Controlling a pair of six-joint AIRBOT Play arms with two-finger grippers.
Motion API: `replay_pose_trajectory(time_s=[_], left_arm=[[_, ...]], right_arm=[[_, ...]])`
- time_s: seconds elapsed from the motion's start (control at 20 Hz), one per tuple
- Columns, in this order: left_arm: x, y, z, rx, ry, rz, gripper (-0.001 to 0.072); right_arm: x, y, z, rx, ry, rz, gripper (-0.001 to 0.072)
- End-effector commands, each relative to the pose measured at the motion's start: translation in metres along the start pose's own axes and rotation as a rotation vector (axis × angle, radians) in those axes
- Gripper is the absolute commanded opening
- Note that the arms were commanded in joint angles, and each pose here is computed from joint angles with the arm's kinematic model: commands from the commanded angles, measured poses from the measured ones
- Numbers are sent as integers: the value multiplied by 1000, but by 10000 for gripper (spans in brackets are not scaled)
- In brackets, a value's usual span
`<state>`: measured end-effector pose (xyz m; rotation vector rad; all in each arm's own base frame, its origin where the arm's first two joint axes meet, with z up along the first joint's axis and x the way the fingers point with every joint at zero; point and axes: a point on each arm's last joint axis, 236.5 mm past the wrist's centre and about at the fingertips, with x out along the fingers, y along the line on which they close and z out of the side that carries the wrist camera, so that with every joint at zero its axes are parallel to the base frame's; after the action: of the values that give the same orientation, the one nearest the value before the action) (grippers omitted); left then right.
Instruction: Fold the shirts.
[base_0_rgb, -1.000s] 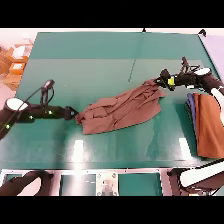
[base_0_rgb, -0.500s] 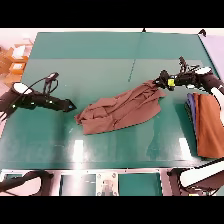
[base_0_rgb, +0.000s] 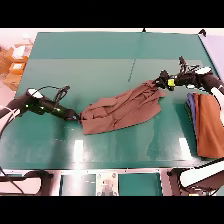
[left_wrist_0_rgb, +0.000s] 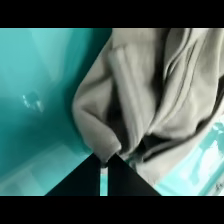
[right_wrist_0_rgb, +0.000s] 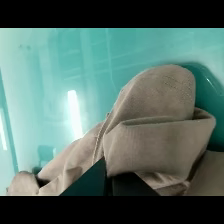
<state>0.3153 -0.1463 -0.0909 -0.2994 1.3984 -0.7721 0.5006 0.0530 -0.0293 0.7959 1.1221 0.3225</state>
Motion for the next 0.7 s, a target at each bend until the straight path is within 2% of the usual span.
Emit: replay_pose_trajectory(time_s=[0.0, 0.2, 0.35, 0.5, 0.65], left_arm=[[-8, 1, 32, 35, -84, 25, 23], [-140, -41, 121, 213, -343, 169, 23], [-288, -147, 165, 458, -675, 287, 23], [-411, -269, 144, 676, -982, 373, 23], [-490, -370, 81, 851, -1215, 431, 24]], right_arm=[[-5, 8, -2, -20, 26, 19, 15], [-75, 83, 27, -176, -32, 114, 15], [-181, 181, 44, -388, -215, 184, 15], [-294, 264, 24, -590, -445, 186, 15], [-388, 314, -25, -722, -668, 144, 15]])
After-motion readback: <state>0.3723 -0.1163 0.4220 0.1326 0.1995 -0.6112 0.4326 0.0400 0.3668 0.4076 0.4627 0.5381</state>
